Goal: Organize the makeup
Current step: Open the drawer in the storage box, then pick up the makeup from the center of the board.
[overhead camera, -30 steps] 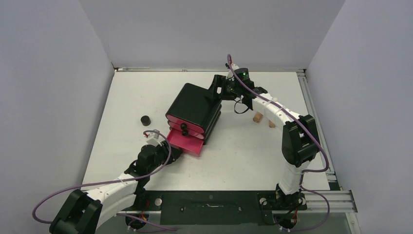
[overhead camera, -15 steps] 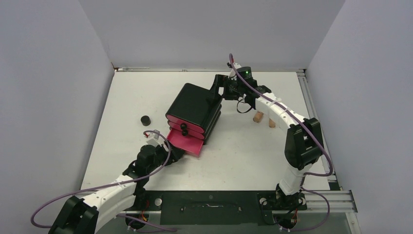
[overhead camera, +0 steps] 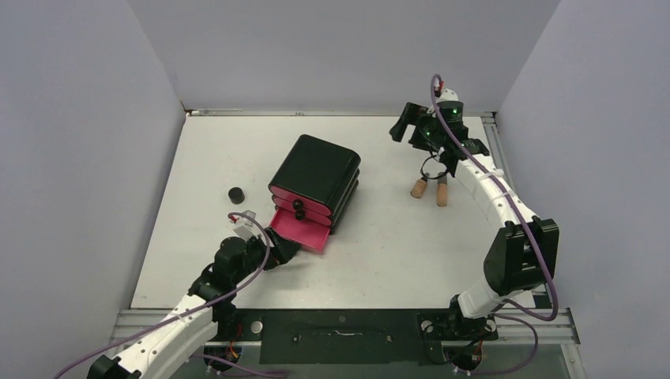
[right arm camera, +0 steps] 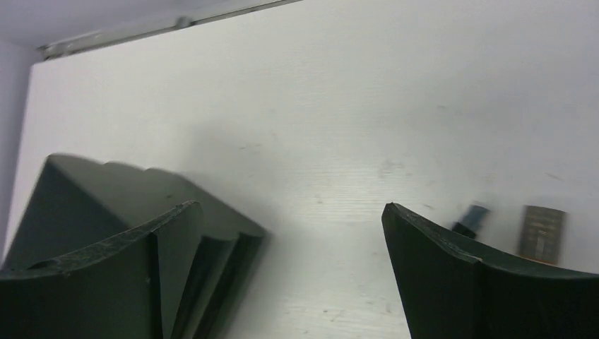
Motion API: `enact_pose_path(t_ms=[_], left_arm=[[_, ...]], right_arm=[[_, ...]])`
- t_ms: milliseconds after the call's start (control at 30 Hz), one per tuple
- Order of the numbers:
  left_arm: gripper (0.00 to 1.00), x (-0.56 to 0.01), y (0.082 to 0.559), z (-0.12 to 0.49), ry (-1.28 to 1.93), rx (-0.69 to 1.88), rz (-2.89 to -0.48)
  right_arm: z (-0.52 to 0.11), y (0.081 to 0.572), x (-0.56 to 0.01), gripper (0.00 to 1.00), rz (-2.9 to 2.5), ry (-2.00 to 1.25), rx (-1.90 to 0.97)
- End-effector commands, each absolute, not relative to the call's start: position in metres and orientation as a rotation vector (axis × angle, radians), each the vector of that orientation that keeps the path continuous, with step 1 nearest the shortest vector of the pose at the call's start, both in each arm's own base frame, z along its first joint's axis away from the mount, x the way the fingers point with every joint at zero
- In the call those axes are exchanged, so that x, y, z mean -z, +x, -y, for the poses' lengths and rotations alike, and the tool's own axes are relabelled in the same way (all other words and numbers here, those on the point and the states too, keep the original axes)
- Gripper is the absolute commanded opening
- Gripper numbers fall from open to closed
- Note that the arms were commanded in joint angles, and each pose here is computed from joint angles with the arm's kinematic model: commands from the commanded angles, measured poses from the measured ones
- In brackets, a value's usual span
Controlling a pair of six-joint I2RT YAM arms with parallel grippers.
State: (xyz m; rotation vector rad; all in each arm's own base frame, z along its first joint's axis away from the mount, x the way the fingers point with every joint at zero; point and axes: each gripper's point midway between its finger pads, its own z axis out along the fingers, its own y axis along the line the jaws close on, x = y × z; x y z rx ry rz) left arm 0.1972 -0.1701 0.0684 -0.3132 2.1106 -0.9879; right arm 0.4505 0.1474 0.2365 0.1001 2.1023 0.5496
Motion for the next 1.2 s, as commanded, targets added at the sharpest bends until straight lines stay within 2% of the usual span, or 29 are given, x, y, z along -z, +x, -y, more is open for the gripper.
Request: enact_pose_path(t_ms=[0, 267, 533, 767, 867, 1167], left_arm=[[0.85, -0.105, 0.198, 0.175, -0.293, 1.052, -2.038], [0.89, -0.123, 0.193, 0.175, -0.312, 1.107, -1.988], [0.89, -0.135, 0.189, 0.178, -0.258, 1.128, -1.988], [0.89, -0.139, 0.188, 0.176, -0.241, 1.101, -1.999], [0.89, -0.137, 0.188, 0.176, -0.254, 1.108, -2.001], [0.89, -0.13, 0.184, 0.176, -0.267, 1.119, -2.012]], right_arm=[[-0.063, 0.459, -0.208, 0.96, -2.124, 0.361, -0.274], [0.012, 0.461, -0.134, 0.89, -2.346, 0.522, -0.137], [0.026, 0.46, -0.077, 0.73, -2.47, 0.537, -0.078], [0.034, 0.46, -0.06, 0.67, -2.52, 0.5, -0.008], [0.032, 0.459, -0.054, 0.59, -2.538, 0.48, -0.018], [0.034, 0.463, -0.058, 0.54, -2.49, 0.496, -0.018]])
